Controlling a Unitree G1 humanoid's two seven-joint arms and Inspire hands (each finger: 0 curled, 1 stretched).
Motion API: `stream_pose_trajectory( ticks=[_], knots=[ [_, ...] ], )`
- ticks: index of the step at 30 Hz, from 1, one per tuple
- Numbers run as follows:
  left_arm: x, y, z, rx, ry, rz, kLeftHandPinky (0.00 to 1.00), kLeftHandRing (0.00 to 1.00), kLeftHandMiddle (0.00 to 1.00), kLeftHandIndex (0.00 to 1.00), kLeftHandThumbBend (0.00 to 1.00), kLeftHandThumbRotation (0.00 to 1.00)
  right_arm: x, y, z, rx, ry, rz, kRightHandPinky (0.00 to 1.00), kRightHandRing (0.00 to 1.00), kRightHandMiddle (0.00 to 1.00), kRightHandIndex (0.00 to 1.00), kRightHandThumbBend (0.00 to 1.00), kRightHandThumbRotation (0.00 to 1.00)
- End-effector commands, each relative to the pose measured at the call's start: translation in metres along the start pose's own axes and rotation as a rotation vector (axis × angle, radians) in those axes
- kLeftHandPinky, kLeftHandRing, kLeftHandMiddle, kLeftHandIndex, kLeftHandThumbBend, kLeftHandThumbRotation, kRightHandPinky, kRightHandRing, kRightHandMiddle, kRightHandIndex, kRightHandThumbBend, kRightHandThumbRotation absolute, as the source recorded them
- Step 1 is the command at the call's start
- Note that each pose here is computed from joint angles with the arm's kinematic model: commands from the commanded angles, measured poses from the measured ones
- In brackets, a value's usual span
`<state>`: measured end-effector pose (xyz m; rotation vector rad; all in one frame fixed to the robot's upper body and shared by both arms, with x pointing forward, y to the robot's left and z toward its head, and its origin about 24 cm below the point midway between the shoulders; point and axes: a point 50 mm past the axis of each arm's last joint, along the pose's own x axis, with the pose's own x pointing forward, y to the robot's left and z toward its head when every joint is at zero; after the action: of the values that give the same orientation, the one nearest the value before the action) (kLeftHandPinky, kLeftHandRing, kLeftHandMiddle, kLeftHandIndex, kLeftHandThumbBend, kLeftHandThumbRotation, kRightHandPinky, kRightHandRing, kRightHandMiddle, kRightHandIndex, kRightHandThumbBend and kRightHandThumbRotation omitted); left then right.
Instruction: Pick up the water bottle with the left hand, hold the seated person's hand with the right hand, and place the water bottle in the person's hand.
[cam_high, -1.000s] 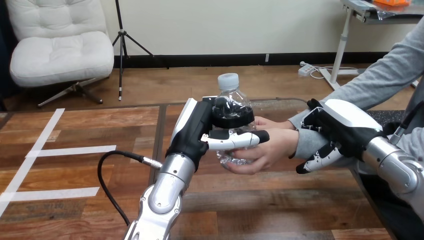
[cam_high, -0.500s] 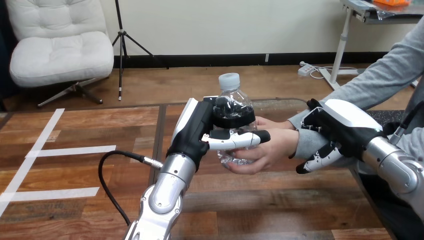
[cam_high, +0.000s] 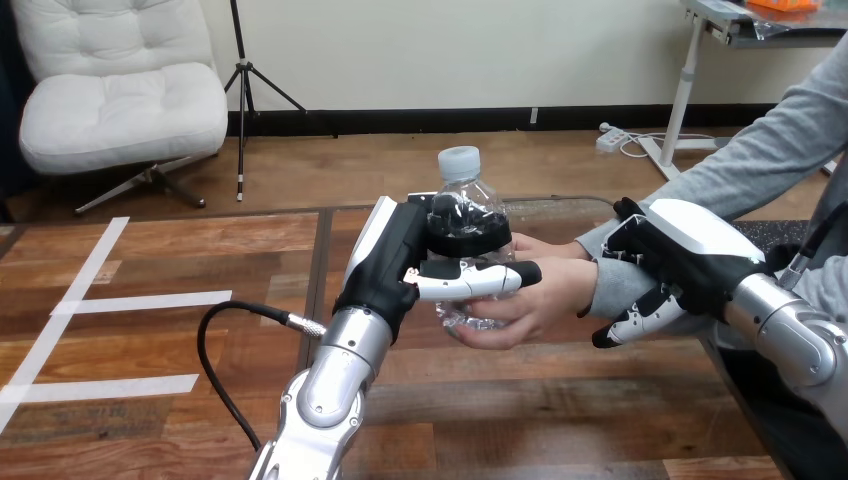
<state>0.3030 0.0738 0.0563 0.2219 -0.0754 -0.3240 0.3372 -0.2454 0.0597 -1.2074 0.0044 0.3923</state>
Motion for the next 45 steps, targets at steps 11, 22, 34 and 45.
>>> stream_pose_trajectory(
  ticks=[11, 22, 34, 45],
  knots=[
    [0.007, 0.006, 0.027, -0.026, -0.107, -0.043, 0.38, 0.47, 0.51, 0.48, 0.77, 0.21, 0.004, -0.02, 0.009, 0.022, -0.043, -0.087, 0.27, 0.29, 0.34, 0.35, 0.85, 0.0],
    [0.006, 0.008, 0.026, -0.025, -0.09, -0.073, 0.46, 0.55, 0.58, 0.57, 0.87, 0.46, 0.004, -0.019, 0.008, 0.022, -0.036, -0.082, 0.28, 0.3, 0.35, 0.36, 0.85, 0.0],
    [0.006, 0.01, 0.024, 0.014, -0.091, -0.131, 0.68, 0.78, 0.79, 0.77, 0.99, 0.7, 0.003, -0.019, 0.008, 0.019, -0.043, -0.084, 0.27, 0.3, 0.34, 0.35, 0.84, 0.0],
    [0.006, 0.013, 0.021, 0.035, -0.095, -0.118, 0.88, 0.93, 0.94, 0.93, 1.0, 0.86, 0.003, -0.019, 0.007, 0.023, -0.036, -0.077, 0.28, 0.31, 0.35, 0.36, 0.84, 0.0]
  ],
)
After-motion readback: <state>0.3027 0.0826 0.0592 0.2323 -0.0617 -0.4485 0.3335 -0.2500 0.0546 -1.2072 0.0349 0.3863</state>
